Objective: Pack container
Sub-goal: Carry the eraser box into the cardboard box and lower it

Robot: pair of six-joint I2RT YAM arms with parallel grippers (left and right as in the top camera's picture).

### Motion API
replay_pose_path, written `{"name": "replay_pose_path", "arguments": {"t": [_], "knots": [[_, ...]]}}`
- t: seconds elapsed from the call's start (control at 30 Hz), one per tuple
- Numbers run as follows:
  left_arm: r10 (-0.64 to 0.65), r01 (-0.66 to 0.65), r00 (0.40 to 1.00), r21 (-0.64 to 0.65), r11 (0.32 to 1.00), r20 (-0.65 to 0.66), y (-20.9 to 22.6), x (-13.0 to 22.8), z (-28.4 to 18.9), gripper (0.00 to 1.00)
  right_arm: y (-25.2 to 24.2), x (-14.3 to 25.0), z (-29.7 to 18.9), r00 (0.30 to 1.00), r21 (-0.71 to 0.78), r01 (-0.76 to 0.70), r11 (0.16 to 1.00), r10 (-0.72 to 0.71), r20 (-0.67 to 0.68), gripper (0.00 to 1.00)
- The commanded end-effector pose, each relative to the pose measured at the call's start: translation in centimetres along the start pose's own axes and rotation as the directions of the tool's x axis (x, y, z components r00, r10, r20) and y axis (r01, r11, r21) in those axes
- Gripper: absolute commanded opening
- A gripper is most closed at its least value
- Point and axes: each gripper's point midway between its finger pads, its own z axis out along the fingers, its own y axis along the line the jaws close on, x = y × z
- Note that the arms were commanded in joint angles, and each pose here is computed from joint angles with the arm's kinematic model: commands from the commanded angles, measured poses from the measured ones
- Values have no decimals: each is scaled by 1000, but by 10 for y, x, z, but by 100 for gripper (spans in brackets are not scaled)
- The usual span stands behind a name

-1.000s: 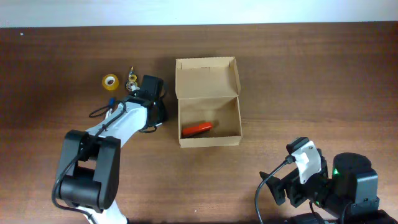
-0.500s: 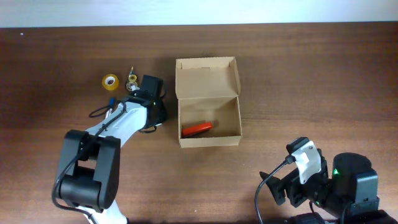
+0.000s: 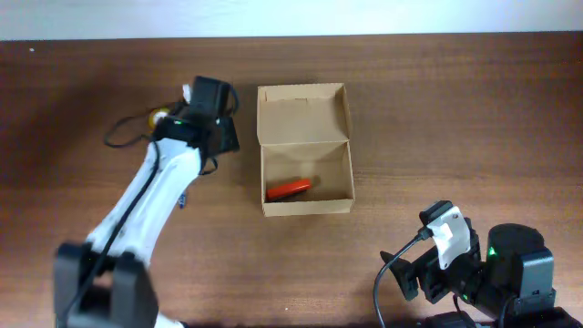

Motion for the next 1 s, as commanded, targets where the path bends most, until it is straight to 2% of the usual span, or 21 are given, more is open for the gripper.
{"name": "replay_pose_path", "arguments": {"t": [0.0, 0.07, 0.23, 0.4, 0.57, 0.67, 0.97], "knots": [[168, -176, 979, 63, 982, 113, -21, -18, -39, 18, -3, 0, 0, 1000, 16, -2, 1000, 2, 3, 99], [252, -274, 954, 135, 952, 164, -44, -20, -53, 18, -3, 0, 0, 1000, 16, -2, 1000, 2, 3, 99], [436, -503, 860, 299, 811, 265, -112, -3, -72, 18, -3, 0, 0, 1000, 16, -2, 1000, 2, 3, 99], [618, -715, 699, 361, 598, 359, -162, 27, -76, 18, -3, 0, 0, 1000, 16, -2, 1000, 2, 3, 99], [708, -822, 560, 398, 408, 431, -202, 57, -65, 20, -3, 0, 0, 1000, 16, -2, 1000, 2, 3, 99], [754, -851, 497, 408, 329, 429, -216, 78, -51, 23, -3, 0, 0, 1000, 16, -2, 1000, 2, 3, 99], [780, -858, 464, 434, 277, 420, -236, 104, -39, 23, -3, 0, 0, 1000, 16, -2, 1000, 2, 3, 99]]}}
